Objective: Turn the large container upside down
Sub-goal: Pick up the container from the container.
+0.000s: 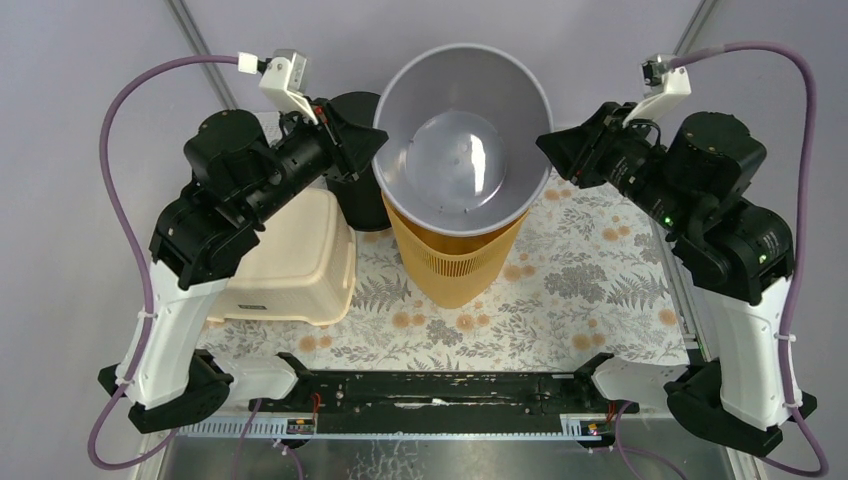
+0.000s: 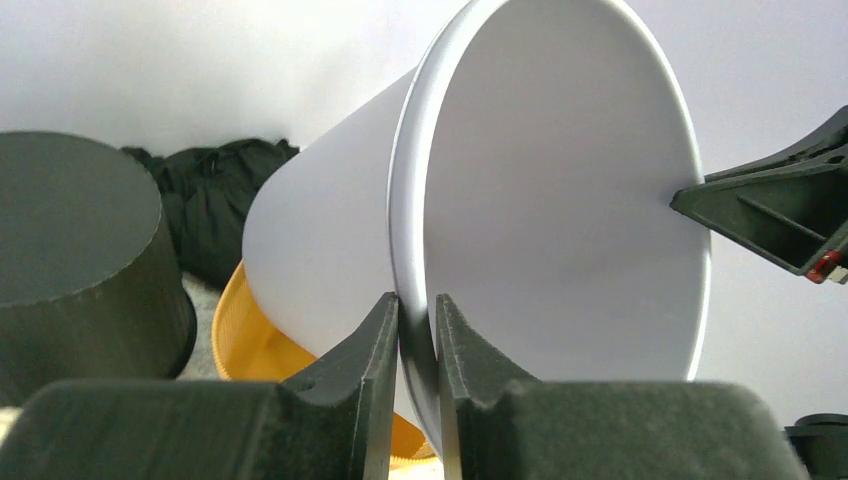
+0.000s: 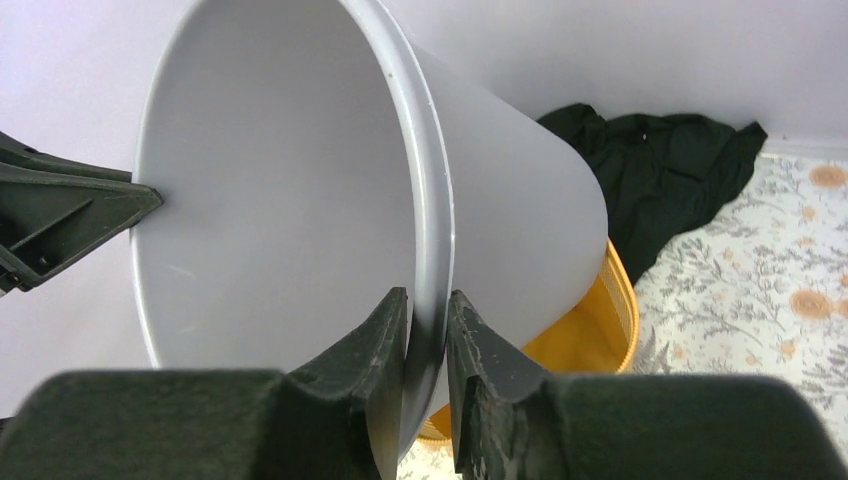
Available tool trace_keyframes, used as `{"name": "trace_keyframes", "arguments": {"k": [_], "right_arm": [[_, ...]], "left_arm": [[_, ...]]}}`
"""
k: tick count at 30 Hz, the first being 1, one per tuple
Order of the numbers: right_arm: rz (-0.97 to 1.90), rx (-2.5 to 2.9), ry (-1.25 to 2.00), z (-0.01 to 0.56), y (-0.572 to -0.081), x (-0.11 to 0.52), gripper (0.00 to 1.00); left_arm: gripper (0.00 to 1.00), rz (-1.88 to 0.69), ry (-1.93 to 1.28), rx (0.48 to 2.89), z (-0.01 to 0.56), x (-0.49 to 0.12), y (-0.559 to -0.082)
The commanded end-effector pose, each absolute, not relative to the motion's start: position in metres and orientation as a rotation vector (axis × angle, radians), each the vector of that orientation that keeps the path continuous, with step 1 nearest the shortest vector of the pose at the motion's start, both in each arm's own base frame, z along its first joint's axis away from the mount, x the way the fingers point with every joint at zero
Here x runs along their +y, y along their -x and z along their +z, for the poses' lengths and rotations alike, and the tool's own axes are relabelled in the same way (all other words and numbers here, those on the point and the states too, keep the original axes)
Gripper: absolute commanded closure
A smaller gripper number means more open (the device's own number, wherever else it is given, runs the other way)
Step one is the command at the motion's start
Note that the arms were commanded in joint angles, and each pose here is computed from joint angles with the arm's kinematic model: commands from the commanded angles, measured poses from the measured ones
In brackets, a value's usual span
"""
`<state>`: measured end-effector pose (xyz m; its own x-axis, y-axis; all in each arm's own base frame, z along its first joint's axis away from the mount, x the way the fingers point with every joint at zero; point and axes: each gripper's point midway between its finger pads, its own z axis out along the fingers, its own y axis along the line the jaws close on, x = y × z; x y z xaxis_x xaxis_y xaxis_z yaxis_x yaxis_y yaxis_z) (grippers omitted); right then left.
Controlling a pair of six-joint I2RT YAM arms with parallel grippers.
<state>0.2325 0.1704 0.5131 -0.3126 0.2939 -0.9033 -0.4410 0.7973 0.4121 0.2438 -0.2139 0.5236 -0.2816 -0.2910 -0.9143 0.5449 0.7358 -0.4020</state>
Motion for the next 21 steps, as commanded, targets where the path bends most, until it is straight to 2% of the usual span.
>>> {"name": "trace_keyframes", "arguments": {"k": [1, 21], "right_arm": [[0.917, 1.513, 0.252, 0.573, -0.213, 0.196, 1.00], [0.771, 1.423, 0.176, 0.599, -0.212, 0.161, 1.00]], "left_arm": [[0.83, -1.034, -0.386, 1.471, 0.576, -0.244, -0.212], [0.84, -1.116, -0.467, 1.353, 0.600, -0.282, -0.231]]}}
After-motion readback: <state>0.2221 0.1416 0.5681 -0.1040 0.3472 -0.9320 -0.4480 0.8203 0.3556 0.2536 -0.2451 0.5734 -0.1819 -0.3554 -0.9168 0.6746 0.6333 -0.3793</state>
